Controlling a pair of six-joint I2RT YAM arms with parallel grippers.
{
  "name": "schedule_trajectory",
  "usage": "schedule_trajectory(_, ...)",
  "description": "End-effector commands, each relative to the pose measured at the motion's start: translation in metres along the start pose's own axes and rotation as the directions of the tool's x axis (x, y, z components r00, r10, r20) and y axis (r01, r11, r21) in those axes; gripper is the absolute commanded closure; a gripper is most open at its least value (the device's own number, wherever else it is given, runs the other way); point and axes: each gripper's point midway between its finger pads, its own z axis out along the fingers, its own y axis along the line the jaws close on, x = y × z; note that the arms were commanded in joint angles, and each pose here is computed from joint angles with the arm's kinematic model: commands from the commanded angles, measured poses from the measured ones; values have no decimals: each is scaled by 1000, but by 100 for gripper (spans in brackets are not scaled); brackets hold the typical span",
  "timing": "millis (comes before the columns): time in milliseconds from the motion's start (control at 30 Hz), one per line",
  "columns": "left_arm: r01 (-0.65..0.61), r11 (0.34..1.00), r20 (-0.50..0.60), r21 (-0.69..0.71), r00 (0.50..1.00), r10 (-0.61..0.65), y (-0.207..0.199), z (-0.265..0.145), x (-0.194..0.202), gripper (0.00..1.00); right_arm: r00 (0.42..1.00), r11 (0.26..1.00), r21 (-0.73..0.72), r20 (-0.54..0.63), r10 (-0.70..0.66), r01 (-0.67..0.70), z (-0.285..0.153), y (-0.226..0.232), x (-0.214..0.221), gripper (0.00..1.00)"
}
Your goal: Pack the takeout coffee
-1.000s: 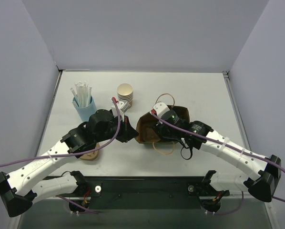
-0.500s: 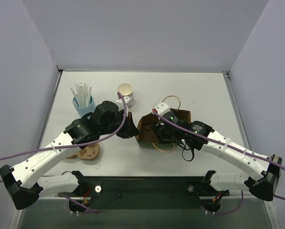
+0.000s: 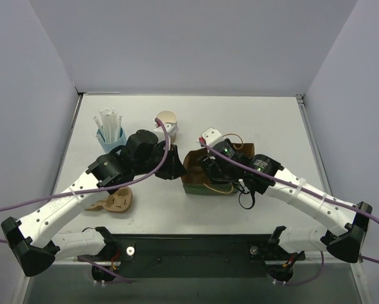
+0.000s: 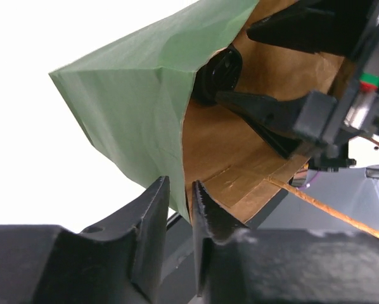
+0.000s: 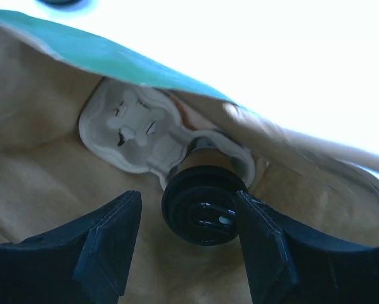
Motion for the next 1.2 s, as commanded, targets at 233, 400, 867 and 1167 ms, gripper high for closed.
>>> schedule_trajectory(233, 3, 1000, 164, -20, 987, 0, 3, -16, -59, 57, 996, 996, 86, 89, 24, -31, -19, -29, -53, 38)
schedule_trajectory(400, 11, 999, 193, -42, 981, -3, 12, -20, -68, 54, 993, 991, 120, 111, 41, -55, -23, -42, -66, 38)
schedule_trajectory(867, -47, 992, 289, -113, 954, 79, 19, -47, -95, 33, 975, 974, 175, 191, 111, -145, -44, -70, -94, 38)
schedule_trajectory(1167, -52, 991, 301, -122, 950, 87, 20, -51, -98, 17, 969, 968, 176, 204, 140, -177, -56, -75, -92, 38)
